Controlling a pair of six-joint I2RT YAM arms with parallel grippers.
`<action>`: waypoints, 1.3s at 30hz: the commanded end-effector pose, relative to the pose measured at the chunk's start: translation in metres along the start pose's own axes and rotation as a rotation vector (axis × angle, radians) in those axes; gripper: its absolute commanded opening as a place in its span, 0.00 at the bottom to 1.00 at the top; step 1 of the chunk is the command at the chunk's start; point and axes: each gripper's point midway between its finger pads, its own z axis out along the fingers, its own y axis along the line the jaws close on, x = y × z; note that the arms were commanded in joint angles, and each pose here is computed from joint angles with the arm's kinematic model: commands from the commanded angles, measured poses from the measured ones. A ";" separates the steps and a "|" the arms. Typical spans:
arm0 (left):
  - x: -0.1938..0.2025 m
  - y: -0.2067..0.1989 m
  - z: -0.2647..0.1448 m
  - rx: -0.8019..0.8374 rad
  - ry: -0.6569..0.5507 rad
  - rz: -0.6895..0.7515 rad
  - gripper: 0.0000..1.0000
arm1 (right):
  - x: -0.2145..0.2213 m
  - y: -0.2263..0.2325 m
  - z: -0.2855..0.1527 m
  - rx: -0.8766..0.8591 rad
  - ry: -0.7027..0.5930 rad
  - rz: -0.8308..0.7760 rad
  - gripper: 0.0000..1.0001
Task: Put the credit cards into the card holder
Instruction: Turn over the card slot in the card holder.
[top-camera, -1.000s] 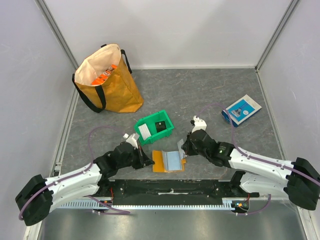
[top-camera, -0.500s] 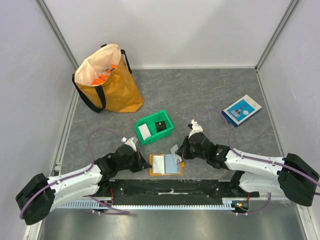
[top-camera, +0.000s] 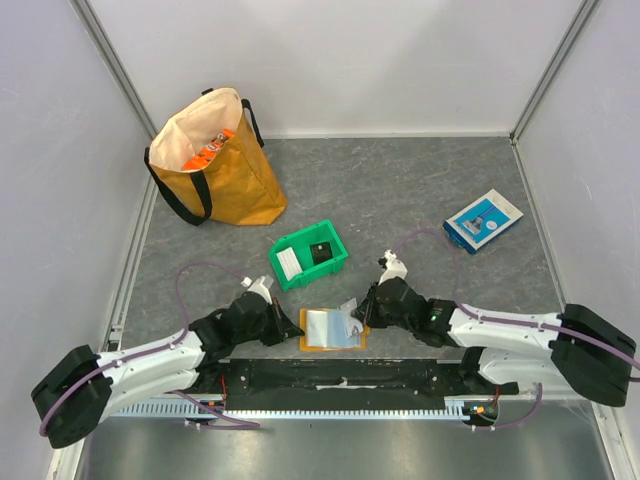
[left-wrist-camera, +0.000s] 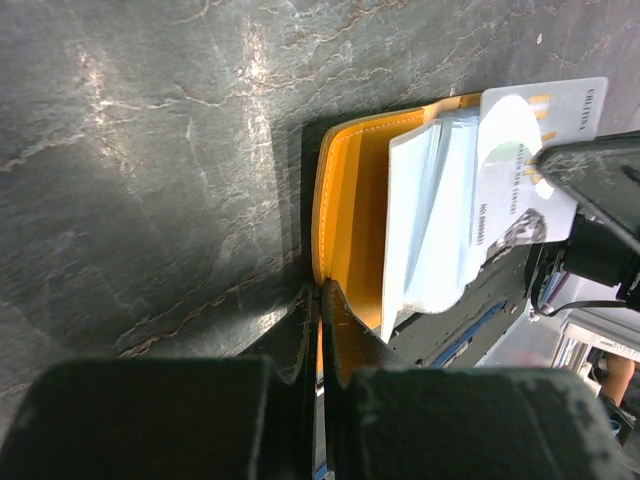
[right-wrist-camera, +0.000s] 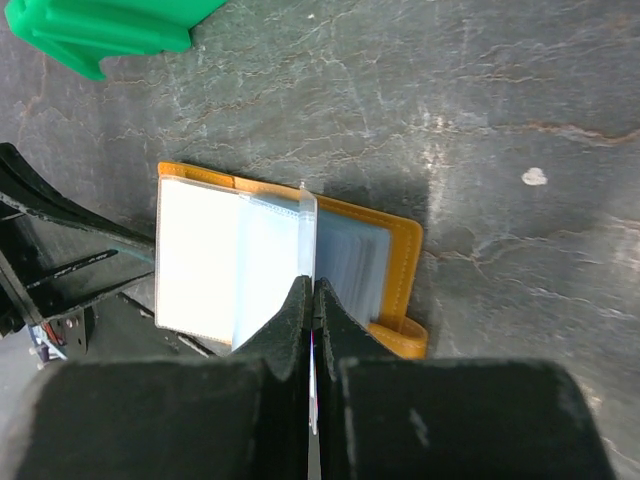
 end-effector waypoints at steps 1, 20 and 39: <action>-0.004 0.001 0.006 -0.004 -0.040 -0.043 0.02 | 0.015 -0.005 0.015 0.059 -0.010 -0.010 0.00; -0.004 0.030 0.012 -0.085 -0.100 -0.099 0.02 | -0.018 0.118 -0.015 -0.324 -0.079 -0.097 0.00; -0.002 0.024 0.012 -0.055 -0.087 -0.082 0.02 | -0.016 0.002 -0.015 0.104 -0.148 -0.099 0.00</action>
